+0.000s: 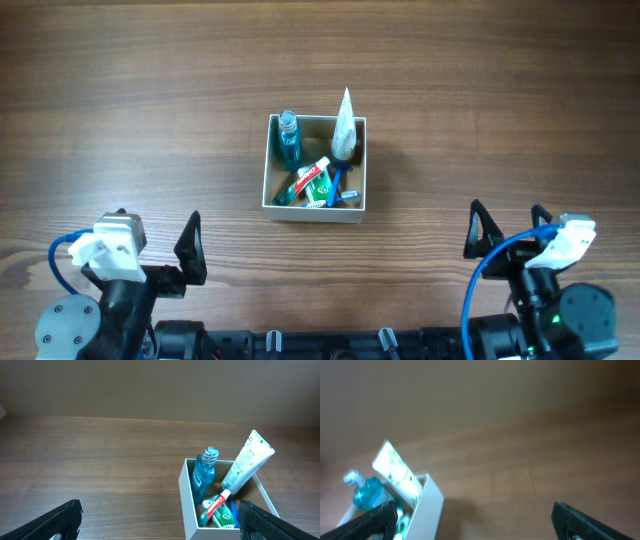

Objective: Pack container

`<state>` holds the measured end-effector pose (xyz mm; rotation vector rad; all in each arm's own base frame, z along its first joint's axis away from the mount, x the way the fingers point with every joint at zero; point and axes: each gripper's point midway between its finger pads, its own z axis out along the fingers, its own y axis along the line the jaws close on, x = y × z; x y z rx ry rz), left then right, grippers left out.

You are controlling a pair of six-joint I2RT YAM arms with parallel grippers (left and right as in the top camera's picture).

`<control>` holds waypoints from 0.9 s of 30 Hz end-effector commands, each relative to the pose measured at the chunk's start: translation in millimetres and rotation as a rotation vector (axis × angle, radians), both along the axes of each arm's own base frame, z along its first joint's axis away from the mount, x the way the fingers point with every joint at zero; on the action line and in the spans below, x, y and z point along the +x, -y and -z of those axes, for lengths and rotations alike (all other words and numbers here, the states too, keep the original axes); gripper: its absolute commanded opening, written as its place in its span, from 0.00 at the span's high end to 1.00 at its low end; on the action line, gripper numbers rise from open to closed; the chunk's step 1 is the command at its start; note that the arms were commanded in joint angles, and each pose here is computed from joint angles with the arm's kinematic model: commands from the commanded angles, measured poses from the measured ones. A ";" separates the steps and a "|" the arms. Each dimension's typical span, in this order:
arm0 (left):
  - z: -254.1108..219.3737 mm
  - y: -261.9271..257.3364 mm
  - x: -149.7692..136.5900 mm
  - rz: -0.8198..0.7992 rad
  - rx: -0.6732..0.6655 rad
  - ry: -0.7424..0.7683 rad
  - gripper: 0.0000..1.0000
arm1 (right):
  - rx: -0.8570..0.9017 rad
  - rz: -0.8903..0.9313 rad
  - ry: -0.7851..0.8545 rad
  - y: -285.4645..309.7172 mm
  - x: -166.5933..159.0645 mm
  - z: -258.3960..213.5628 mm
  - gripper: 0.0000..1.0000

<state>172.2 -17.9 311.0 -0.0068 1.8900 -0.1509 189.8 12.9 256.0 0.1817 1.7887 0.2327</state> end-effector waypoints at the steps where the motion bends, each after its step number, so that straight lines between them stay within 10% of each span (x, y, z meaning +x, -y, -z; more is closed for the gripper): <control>1: 1.4 3.1 -0.3 0.013 -0.019 -0.001 0.00 | 0.027 0.007 0.136 -1.0 15.1 14.2 0.00; 8: 1.4 3.1 -0.3 0.013 -0.019 -0.001 0.00 | -0.139 -0.001 0.389 -3.9 45.3 16.1 0.00; 13: 1.4 3.1 -0.3 0.013 -0.019 -0.001 0.00 | -0.249 -0.057 0.212 -9.6 53.8 80.1 0.00; 27: 1.4 3.1 -0.3 0.013 -0.019 -0.001 0.00 | -0.244 -0.061 0.217 -10.7 54.0 79.9 0.00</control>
